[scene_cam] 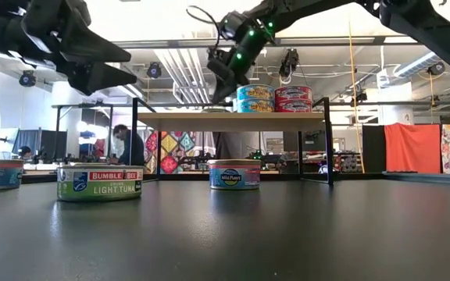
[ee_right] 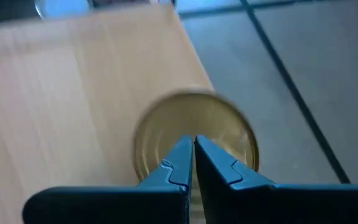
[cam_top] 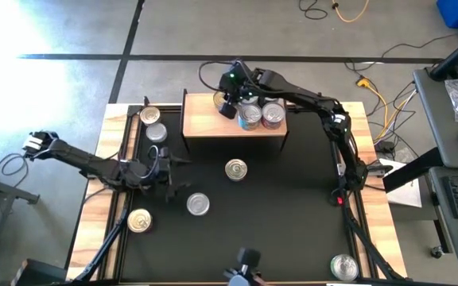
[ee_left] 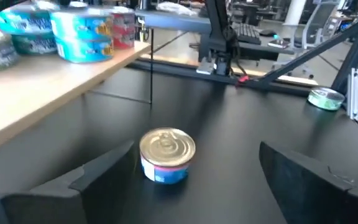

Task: Stack canned seafood by type on shelf
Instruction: Put the green tuna can on the shelf

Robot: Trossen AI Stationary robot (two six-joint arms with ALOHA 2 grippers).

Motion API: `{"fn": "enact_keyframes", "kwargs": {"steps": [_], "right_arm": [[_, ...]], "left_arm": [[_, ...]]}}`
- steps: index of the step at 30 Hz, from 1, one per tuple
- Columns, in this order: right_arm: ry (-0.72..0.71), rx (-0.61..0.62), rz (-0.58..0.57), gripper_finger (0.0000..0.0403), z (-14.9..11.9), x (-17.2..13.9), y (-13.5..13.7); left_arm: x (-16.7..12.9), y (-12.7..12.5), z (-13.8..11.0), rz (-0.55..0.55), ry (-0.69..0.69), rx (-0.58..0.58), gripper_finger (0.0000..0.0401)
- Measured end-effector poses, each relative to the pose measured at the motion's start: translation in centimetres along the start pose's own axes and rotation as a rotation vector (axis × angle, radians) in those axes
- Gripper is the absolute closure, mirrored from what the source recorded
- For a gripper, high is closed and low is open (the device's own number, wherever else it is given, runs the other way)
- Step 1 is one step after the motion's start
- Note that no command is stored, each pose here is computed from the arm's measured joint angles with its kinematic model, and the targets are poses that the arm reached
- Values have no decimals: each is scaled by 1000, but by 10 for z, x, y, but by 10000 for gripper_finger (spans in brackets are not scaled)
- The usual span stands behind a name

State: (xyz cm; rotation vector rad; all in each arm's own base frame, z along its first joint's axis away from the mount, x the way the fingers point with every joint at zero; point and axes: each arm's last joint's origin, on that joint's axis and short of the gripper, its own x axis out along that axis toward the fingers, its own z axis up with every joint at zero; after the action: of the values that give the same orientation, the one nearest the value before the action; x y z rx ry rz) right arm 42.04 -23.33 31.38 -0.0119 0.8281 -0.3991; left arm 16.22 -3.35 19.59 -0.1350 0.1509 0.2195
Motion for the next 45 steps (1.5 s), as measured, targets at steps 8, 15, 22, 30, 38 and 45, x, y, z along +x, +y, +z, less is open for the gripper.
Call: {"fn": "enact_keyframes", "kwargs": {"steps": [8, 15, 22, 30, 38, 45], "right_arm": [[93, -10, 27, 390, -12, 6, 6], [67, -35, 40, 390, 0, -9, 16], [20, -94, -93, 390, 6, -5, 10], [111, -175, -110, 390, -4, 24, 23], [133, -177, -83, 390, -3, 10, 35], [90, -149, -121, 390, -1, 20, 25]], "left_arm": [[-5, -8, -6, -123, 72, -50, 102], [-7, -13, -1, -133, 118, -125, 113], [-9, -17, 23, -76, 220, -40, 127], [-12, -21, 40, -85, 219, 11, 141], [-14, -22, 37, -82, 222, 21, 143], [-16, -24, 37, -39, 193, 17, 143]]}}
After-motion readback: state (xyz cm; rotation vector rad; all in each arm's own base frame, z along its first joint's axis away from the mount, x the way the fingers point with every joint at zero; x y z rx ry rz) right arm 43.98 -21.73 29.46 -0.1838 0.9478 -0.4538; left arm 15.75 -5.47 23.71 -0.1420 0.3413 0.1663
